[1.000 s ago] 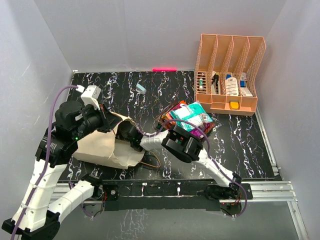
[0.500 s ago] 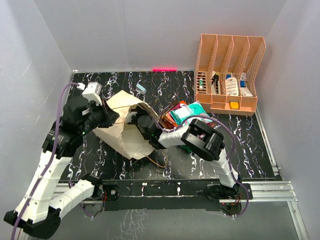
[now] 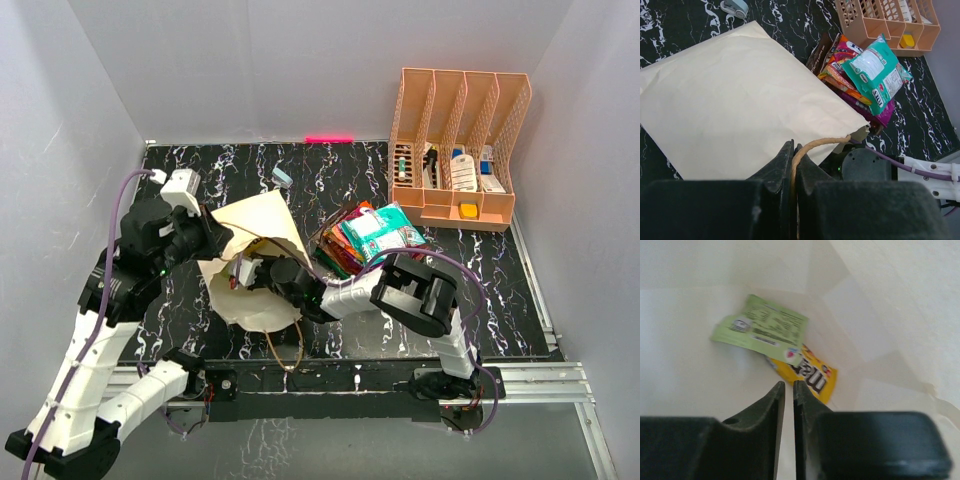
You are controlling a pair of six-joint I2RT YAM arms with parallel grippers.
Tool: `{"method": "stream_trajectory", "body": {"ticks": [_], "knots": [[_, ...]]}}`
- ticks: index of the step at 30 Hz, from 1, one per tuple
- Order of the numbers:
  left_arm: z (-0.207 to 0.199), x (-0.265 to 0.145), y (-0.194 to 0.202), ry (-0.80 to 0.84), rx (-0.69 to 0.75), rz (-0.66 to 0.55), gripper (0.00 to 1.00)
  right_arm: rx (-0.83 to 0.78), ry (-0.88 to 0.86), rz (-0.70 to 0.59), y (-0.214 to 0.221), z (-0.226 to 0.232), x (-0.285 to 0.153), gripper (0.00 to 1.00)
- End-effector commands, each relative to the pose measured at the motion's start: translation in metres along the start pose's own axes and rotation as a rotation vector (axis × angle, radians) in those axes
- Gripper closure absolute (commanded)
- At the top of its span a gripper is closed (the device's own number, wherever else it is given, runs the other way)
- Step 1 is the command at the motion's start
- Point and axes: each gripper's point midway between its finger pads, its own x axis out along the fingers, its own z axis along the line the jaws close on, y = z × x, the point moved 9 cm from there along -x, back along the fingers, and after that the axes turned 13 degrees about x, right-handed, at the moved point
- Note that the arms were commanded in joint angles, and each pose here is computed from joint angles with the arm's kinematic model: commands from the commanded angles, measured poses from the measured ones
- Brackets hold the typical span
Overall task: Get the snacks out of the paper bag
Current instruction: Take out the snack from the paper bag.
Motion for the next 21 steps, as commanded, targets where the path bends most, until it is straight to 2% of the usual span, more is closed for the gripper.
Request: {"method": "stream_trajectory", "body": {"ticks": [1,3,6,15,21], "knots": [[0.001,-0.001,0.008,0.012,0.040,0.010,1.00,-0.034,-0.114,-0.199,-0.031,-0.002,-0.005,0.69],[0.000,-0.001,0.008,0.024,0.044,0.011,1.00,-0.096,-0.155,-0.243,-0.033,0.001,-0.004,0.55],[-0.001,-0.001,0.007,0.038,0.045,0.009,1.00,-0.208,-0.233,-0.264,-0.034,0.009,0.004,0.45],[-0.003,-0.008,0.004,0.062,0.053,-0.005,1.00,-0.629,-0.259,-0.227,-0.025,0.013,0.029,0.40],[-0.006,-0.009,0.003,0.094,0.057,-0.011,1.00,-0.824,-0.284,-0.170,-0.016,0.011,0.056,0.39]]}}
